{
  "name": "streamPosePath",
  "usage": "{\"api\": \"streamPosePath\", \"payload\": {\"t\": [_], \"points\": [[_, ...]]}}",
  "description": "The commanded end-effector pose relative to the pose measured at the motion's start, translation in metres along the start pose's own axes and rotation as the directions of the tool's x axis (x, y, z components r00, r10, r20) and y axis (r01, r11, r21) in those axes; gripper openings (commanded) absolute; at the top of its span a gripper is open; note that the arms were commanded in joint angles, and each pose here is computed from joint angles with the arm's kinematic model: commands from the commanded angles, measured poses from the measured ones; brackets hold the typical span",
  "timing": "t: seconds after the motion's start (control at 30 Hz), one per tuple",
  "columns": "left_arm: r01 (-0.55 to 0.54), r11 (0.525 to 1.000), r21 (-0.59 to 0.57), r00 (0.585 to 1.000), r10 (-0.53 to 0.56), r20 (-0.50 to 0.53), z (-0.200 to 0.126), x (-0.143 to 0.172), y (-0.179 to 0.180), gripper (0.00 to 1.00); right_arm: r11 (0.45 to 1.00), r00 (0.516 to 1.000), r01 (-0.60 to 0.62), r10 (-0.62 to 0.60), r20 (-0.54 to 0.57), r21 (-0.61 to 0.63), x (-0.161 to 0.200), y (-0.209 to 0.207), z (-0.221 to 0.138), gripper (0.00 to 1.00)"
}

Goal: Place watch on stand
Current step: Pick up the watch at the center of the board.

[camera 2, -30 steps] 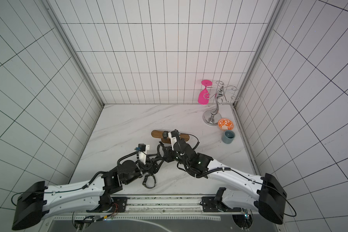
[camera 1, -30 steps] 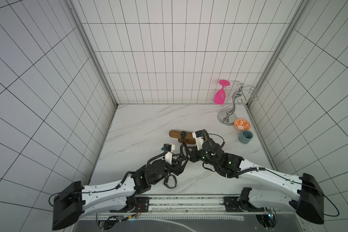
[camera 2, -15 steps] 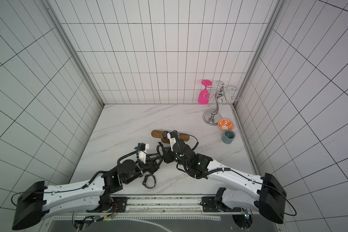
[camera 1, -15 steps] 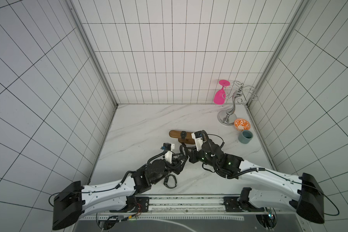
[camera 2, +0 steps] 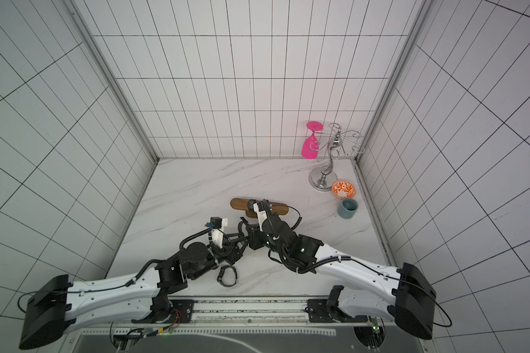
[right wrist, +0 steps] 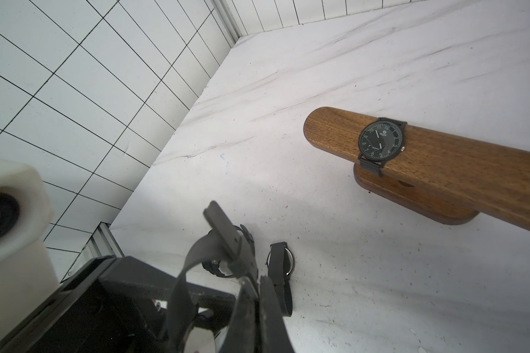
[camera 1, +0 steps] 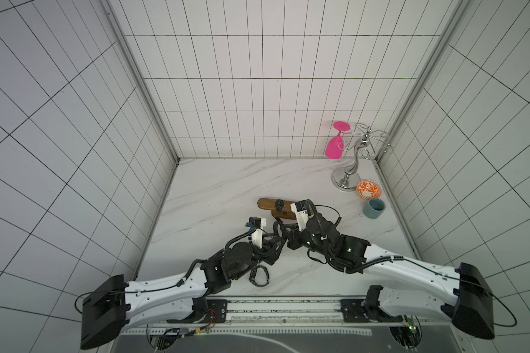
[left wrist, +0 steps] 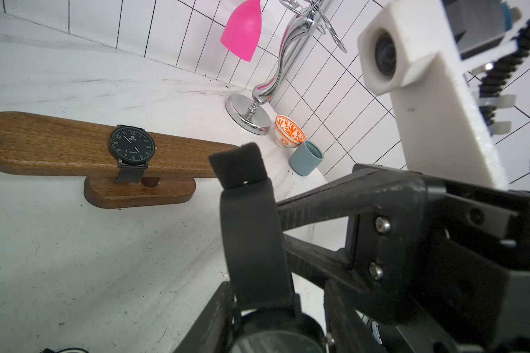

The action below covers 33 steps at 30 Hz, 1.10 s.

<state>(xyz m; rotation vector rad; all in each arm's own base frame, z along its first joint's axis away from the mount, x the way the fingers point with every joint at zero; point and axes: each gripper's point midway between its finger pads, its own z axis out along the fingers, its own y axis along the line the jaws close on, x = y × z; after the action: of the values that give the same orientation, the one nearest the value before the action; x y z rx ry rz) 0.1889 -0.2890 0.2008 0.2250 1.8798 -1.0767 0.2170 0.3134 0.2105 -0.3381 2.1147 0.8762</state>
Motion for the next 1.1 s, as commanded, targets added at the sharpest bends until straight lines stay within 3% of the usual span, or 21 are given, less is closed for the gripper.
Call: {"api": "streamPosePath", "payload": {"t": [0.0,0.27,0.87,1.07], "points": [[0.009,1.000,0.005,1.000,-0.009,0.016,0.001,-0.009,-0.006,0.45,0.997,0.992,-0.013,0.022,0.127,-0.073,-0.051,0.033,-0.018,0.00],[-0.006,1.000,0.015,1.000,0.006,-0.012,0.002,-0.003,-0.008,0.48,0.997,0.989,-0.025,0.035,0.143,-0.070,-0.055,0.033,-0.022,0.00],[-0.004,0.999,0.036,1.000,0.003,0.023,-0.003,-0.014,-0.014,0.35,0.997,0.993,-0.040,0.047,0.113,-0.068,-0.044,0.029,-0.014,0.00],[-0.013,0.999,-0.037,0.999,0.015,0.045,-0.004,-0.017,-0.001,0.33,0.998,0.994,-0.043,0.048,0.098,-0.047,-0.039,0.024,-0.011,0.02]]}}
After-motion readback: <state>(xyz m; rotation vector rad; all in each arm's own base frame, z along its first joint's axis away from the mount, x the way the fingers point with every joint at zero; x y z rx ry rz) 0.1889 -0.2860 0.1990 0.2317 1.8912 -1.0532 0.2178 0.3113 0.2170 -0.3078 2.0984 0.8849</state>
